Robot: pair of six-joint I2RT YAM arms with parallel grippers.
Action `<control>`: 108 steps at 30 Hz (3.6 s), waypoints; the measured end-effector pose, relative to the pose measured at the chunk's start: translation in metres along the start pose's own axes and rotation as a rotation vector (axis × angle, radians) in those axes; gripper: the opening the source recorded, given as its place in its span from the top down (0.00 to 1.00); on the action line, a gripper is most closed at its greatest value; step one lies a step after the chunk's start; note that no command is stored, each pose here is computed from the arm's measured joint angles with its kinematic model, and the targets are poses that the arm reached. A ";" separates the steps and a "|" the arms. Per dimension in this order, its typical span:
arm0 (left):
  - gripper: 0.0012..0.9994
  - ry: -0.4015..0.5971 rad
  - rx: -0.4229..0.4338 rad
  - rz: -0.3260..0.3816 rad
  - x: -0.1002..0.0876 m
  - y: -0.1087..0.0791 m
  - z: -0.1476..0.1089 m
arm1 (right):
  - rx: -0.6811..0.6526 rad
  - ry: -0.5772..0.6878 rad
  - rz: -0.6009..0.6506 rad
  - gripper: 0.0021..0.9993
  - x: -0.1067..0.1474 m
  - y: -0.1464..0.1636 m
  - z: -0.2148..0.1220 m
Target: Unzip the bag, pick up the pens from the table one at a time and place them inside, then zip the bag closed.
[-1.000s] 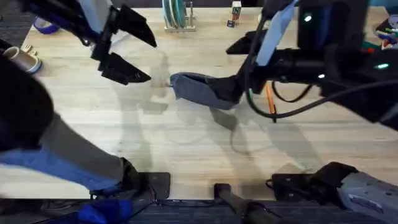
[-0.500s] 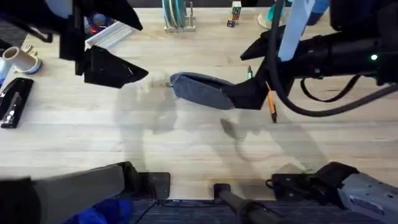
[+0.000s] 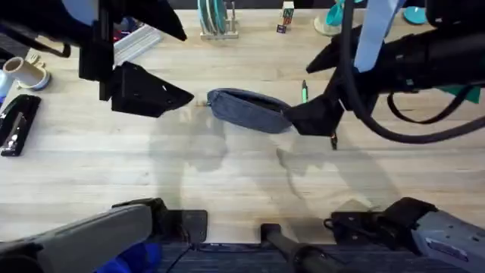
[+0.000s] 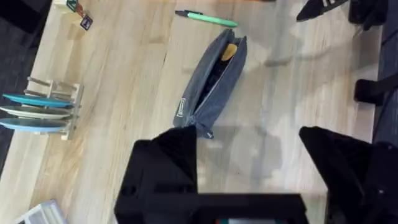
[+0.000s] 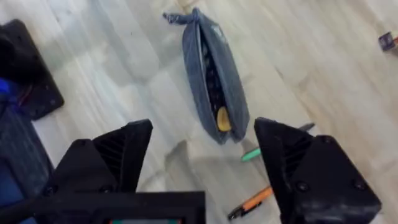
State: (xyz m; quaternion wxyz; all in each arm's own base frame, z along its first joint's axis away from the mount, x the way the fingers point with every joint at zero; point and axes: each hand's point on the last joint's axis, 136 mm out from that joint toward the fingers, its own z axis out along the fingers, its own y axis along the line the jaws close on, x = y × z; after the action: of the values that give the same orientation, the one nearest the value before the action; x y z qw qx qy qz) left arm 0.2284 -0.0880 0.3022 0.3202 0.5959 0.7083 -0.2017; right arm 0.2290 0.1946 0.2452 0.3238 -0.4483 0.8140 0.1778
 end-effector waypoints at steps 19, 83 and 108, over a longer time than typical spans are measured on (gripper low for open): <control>0.01 0.000 0.001 -0.008 0.000 0.000 0.000 | 0.001 0.003 -0.042 0.68 0.000 0.000 -0.002; 0.01 0.000 0.001 -0.011 0.000 0.000 0.000 | -0.136 0.261 -0.150 0.97 0.032 -0.015 0.092; 0.01 0.000 0.001 -0.011 0.000 0.000 0.000 | -0.164 0.346 -0.123 0.97 0.052 -0.023 0.131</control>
State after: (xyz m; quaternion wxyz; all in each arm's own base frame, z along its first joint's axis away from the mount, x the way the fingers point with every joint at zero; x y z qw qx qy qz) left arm 0.2282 -0.0884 0.3022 0.3187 0.5920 0.7116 -0.2040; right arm 0.2765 0.2262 0.1143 0.1514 -0.5459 0.8114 0.1438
